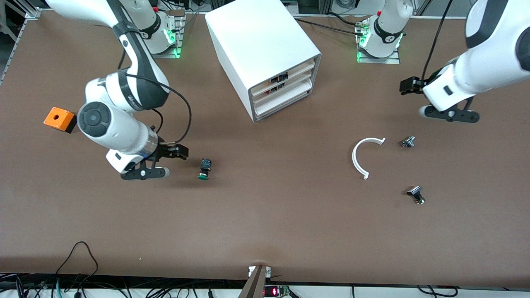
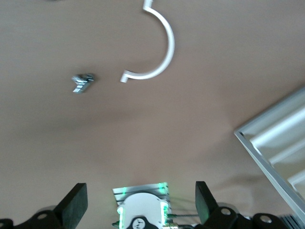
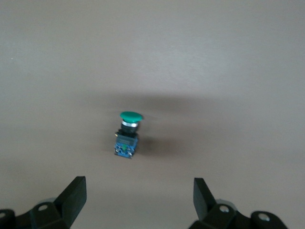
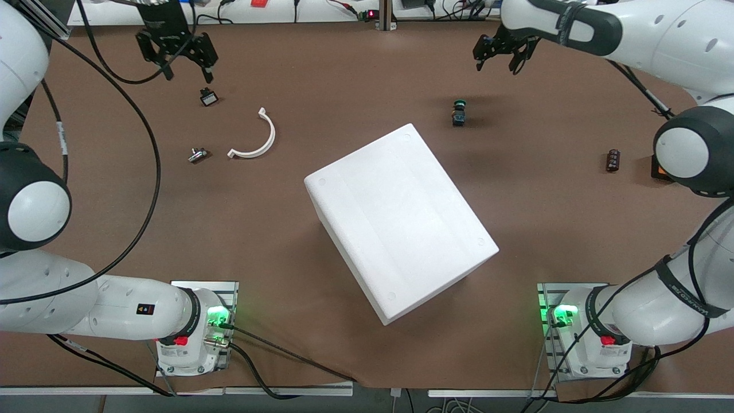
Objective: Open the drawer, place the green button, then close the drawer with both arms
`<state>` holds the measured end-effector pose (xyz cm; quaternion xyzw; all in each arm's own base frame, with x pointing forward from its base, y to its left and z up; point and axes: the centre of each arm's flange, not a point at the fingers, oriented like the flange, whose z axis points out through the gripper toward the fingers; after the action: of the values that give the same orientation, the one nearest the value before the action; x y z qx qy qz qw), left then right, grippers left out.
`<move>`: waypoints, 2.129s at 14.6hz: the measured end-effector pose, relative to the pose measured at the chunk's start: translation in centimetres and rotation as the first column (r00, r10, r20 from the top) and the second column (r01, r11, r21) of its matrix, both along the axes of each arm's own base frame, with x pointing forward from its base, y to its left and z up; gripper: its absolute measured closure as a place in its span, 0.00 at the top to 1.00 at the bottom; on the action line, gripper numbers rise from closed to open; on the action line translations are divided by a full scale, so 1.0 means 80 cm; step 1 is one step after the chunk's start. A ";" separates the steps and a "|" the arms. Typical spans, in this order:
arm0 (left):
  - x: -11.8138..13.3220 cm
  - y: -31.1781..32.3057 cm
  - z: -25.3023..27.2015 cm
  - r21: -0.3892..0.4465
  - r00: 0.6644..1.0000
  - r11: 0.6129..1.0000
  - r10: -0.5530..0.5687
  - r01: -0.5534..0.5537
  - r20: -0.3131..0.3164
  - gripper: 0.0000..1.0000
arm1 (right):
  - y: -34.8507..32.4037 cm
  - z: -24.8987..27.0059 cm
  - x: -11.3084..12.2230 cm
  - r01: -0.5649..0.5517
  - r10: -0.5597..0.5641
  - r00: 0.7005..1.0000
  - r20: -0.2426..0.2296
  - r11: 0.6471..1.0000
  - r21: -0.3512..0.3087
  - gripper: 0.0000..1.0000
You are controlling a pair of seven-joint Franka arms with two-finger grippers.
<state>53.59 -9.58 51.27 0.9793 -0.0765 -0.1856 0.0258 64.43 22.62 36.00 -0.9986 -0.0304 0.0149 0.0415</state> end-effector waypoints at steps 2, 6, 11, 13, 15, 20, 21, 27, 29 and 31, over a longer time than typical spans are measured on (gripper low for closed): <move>0.010 -0.014 -0.041 -0.085 0.997 0.996 -0.008 0.002 -0.074 1.00 | 0.018 -0.027 0.001 -0.006 0.006 1.000 0.008 1.000 0.004 1.00; 0.033 -0.039 -0.141 -0.342 0.978 0.939 -0.099 0.031 -0.181 0.97 | 0.026 -0.087 0.000 -0.002 0.002 1.000 0.023 1.000 0.009 1.00; 0.031 -0.061 -0.256 -0.623 0.992 0.782 -0.050 -0.031 -0.112 0.96 | 0.058 -0.149 -0.017 -0.027 0.026 0.999 0.046 1.000 0.017 1.00; 0.010 -0.065 -0.301 -0.693 0.997 0.719 -0.009 -0.048 -0.079 0.96 | 0.069 -0.162 -0.021 -0.037 0.036 0.998 0.049 0.999 0.018 1.00; -0.024 -0.081 -0.342 -0.759 0.997 0.647 0.029 -0.073 -0.072 0.95 | 0.073 -0.175 -0.025 -0.041 0.041 0.998 0.041 0.999 0.015 1.00; -0.096 -0.136 -0.398 -0.836 0.995 0.542 0.079 -0.087 -0.053 0.93 | 0.064 -0.211 -0.031 -0.034 0.034 0.999 0.009 0.999 -0.002 1.00; -0.104 -0.142 -0.403 -0.846 0.997 0.528 0.070 -0.074 -0.044 0.91 | 0.062 -0.214 -0.032 -0.031 0.031 0.999 0.007 1.000 -0.004 1.00; -0.134 -0.171 -0.460 -0.929 0.995 0.371 0.097 -0.010 0.028 0.70 | 0.061 -0.218 -0.032 0.001 -0.001 1.000 0.006 1.000 -0.005 0.69; -0.145 -0.183 -0.474 -0.938 0.994 0.346 0.108 -0.031 0.007 0.69 | 0.061 -0.219 -0.032 0.003 -0.003 1.000 0.007 1.000 -0.005 0.50; -0.154 -0.197 -0.479 -0.944 0.993 0.326 0.116 -0.053 -0.016 0.68 | 0.062 -0.218 -0.032 0.006 -0.006 1.000 0.008 1.000 -0.004 0.42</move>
<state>41.29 -25.32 12.95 0.7911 -0.1195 -0.0787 0.5947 61.87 27.54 18.57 -0.9988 -0.0274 0.0108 0.0393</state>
